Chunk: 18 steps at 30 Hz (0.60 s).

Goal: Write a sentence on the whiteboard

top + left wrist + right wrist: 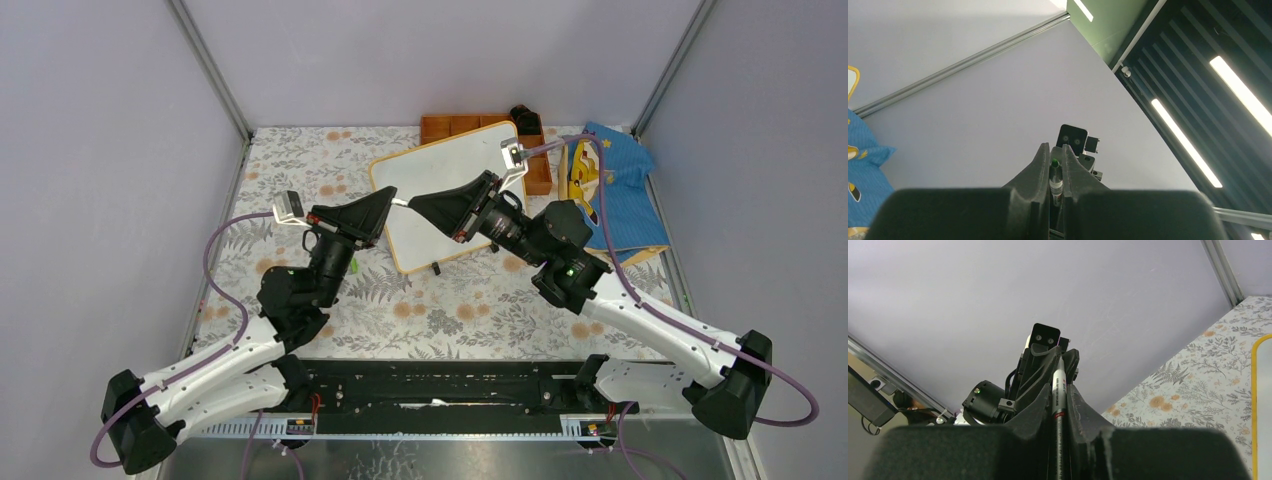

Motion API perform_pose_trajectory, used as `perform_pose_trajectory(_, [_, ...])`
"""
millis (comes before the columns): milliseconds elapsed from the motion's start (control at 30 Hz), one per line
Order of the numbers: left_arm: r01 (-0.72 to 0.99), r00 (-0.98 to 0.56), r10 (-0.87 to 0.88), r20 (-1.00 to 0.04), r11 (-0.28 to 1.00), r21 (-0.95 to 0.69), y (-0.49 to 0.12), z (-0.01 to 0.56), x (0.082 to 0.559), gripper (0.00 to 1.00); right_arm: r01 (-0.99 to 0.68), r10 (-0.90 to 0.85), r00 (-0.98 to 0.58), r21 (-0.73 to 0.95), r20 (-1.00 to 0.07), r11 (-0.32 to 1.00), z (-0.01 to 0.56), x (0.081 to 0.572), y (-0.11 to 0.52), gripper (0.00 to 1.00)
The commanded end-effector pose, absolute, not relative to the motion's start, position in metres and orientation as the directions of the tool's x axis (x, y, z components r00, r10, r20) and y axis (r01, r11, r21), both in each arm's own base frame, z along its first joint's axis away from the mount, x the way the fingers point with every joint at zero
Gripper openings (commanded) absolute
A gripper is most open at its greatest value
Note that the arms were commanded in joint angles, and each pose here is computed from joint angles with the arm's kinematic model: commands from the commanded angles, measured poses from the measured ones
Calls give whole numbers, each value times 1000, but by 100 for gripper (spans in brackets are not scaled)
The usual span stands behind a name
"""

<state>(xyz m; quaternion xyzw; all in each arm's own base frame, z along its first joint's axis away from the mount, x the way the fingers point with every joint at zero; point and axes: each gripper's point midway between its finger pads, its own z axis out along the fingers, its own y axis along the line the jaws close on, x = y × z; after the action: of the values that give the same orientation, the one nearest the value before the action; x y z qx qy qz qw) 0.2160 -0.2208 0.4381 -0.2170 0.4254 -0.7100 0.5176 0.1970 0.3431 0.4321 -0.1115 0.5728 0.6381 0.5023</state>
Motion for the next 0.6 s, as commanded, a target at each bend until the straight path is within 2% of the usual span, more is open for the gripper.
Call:
perform_pose_trajectory(0, [541,-345,-927,-145,-71,-838,-222,431,221,0,-818,564,-419,565,-712,105,464,184,331,2])
perform_pose_trajectory(133, [544,-346,-927,-144,-73,-836,-222,433,221,0,-820,565,-419,564,-711,102,465,182,329,19])
perform_pose_trajectory(300, [546,-342,-929,-144,-71,-835,-221,434,221,0,-819,568,-418,564,-709,102,466,181,327,24])
perform_pose_trajectory(433, [547,-342,-928,-146,-71,-834,-221,434,220,0,-819,566,-421,566,-709,99,466,181,328,32])
perform_pose_trajectory(567, [546,-342,-928,-147,-70,-835,-221,434,220,0,-818,564,-426,568,-707,95,466,181,329,33])
